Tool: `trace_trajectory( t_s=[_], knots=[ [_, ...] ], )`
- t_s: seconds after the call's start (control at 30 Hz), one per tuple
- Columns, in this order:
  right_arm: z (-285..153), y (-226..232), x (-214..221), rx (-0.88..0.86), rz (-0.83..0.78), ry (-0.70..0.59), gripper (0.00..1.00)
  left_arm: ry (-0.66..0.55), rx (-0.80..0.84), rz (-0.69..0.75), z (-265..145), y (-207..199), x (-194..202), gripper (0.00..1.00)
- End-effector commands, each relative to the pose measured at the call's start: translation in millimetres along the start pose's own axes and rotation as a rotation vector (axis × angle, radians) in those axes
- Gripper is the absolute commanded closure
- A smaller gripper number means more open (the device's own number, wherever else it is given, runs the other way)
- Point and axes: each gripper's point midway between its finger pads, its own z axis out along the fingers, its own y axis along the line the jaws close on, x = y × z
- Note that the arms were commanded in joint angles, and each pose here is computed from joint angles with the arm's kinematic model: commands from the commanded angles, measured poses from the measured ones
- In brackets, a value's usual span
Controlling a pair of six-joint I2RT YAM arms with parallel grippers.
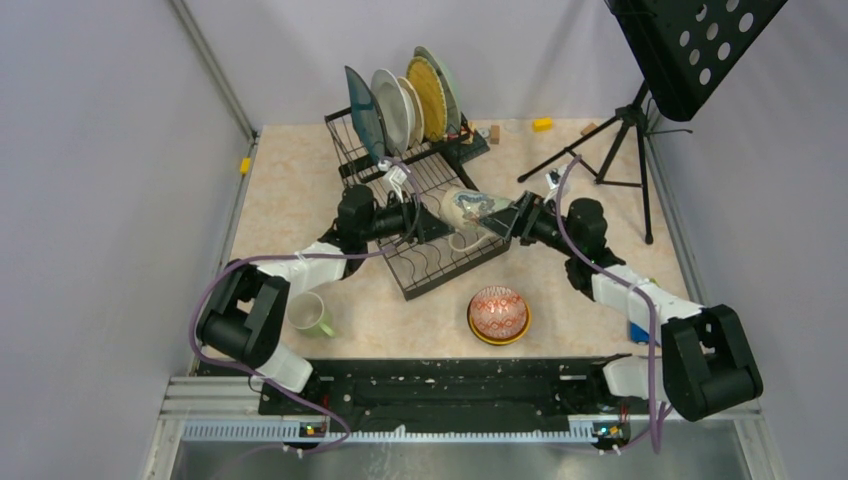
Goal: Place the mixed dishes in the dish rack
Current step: Turn the cup upside down in the dish rack.
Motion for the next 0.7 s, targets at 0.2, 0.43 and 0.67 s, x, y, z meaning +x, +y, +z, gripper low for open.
trace_trajectory(
  t_s=[0.2,0.43,0.67],
  knots=[
    [17,44,-44,-0.034,-0.183,-0.07,1.0,-0.023,-0.084,0.065,-3,12,-11,0.39],
    [33,39,-48,0.07,-0.28,-0.005,1.0,-0.029,-0.165,0.14,-15,15,-17,0.39],
    [47,40,-53,0.171,-0.405,0.064,1.0,-0.06,-0.221,0.257,-35,4,-29,0.38]
  ],
)
